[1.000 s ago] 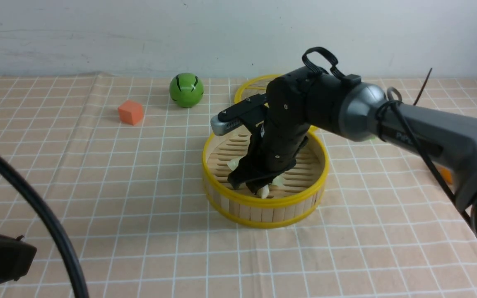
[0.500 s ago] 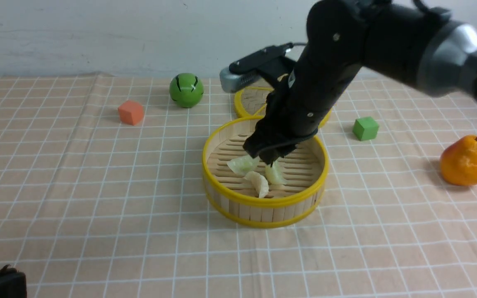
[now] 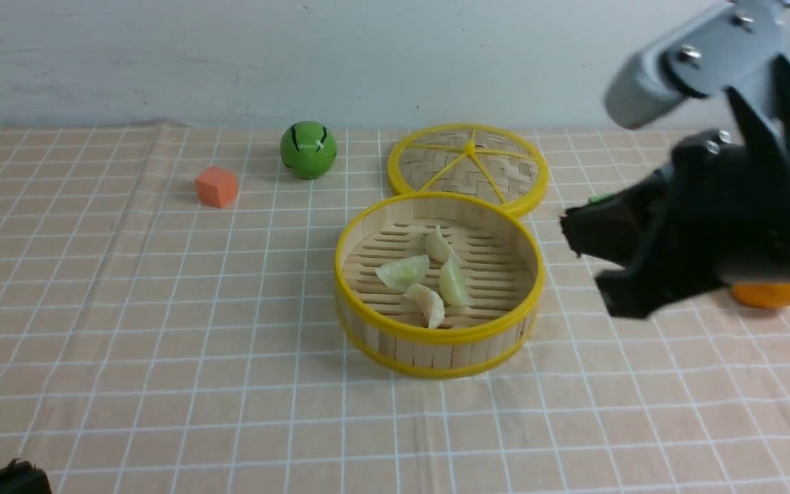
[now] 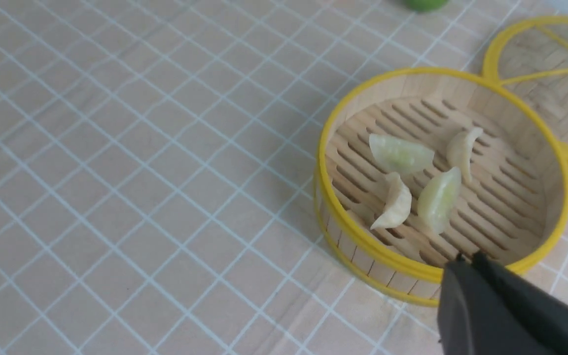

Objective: Put the dumplings into the steamer on the table with the brown tablecloth.

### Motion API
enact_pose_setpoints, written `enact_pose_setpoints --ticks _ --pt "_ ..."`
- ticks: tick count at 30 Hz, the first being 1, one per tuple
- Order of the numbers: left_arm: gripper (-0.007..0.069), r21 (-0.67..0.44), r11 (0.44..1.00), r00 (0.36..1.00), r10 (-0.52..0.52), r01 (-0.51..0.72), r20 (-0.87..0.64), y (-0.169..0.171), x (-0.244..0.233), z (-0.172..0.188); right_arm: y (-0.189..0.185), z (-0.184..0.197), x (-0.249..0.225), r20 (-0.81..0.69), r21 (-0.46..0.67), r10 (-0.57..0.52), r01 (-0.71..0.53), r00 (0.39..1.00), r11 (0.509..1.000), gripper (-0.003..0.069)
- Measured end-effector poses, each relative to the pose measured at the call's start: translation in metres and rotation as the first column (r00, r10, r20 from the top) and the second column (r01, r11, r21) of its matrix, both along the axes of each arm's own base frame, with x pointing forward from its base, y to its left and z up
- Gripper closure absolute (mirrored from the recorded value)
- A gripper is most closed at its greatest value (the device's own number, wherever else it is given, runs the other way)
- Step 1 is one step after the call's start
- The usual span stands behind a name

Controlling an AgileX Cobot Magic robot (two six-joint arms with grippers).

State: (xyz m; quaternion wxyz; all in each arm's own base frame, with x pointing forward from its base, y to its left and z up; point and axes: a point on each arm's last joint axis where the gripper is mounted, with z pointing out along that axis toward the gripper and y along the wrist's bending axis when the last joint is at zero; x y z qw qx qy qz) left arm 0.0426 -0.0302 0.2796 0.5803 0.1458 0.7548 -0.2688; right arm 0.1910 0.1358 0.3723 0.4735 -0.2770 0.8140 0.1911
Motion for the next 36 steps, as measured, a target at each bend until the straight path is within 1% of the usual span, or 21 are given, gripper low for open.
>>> enact_pose_setpoints --ticks 2,3,4,10,15,21,26,31,33,35,36 --pt "0.0582 0.008 1.0 1.0 -0.002 0.002 -0.011 0.0 0.0 -0.002 -0.014 -0.001 -0.022 0.048 0.056 -0.014 0.012 0.999 0.998 0.0679" --pt "0.0578 0.019 1.0 1.0 -0.001 0.002 -0.027 0.0 0.0 -0.003 -0.028 -0.003 -0.043 0.098 0.101 -0.027 0.017 0.995 0.995 0.0679" --pt "0.0575 0.022 1.0 0.999 -0.001 0.001 -0.032 0.0 0.0 -0.004 -0.034 -0.004 -0.052 0.117 0.117 -0.031 0.017 0.993 0.993 0.0679" --pt "0.057 0.041 0.999 0.998 0.001 0.001 -0.057 0.001 -0.001 -0.007 -0.064 -0.009 -0.098 0.226 0.192 -0.047 0.003 0.973 0.981 0.0679" --pt "0.0567 0.047 0.999 0.998 0.002 0.001 -0.066 0.001 -0.001 -0.008 -0.077 -0.009 -0.118 0.282 0.229 -0.057 -0.01 0.958 0.973 0.0677" --pt "0.0559 0.047 0.999 0.998 0.002 0.001 -0.066 0.001 -0.001 -0.008 -0.082 -0.007 -0.127 0.311 0.248 -0.062 -0.018 0.948 0.969 0.0674" --pt "0.0554 0.047 0.999 0.998 0.002 0.001 -0.066 0.001 -0.001 -0.008 -0.084 -0.006 -0.126 0.334 0.229 -0.067 -0.012 0.94 0.973 0.0671" --pt "0.055 0.047 0.999 0.998 0.002 0.001 -0.066 0.001 -0.001 -0.008 -0.083 -0.01 -0.125 0.338 0.235 -0.074 -0.008 0.938 0.972 0.067" --pt "0.0547 0.048 0.999 0.998 0.002 0.001 -0.066 0.001 -0.001 -0.008 -0.083 -0.024 -0.121 0.347 0.24 -0.092 0.006 0.933 0.971 0.0669" --pt "0.0544 0.048 0.999 0.998 0.002 0.001 -0.066 0.001 -0.001 -0.008 -0.085 -0.041 -0.119 0.357 0.249 -0.126 0.035 0.926 0.968 0.0669" --pt "0.0543 0.048 0.999 0.998 0.002 0.001 -0.066 0.001 -0.001 -0.008 -0.087 -0.056 -0.117 0.363 0.257 -0.158 0.065 0.918 0.964 0.0669"
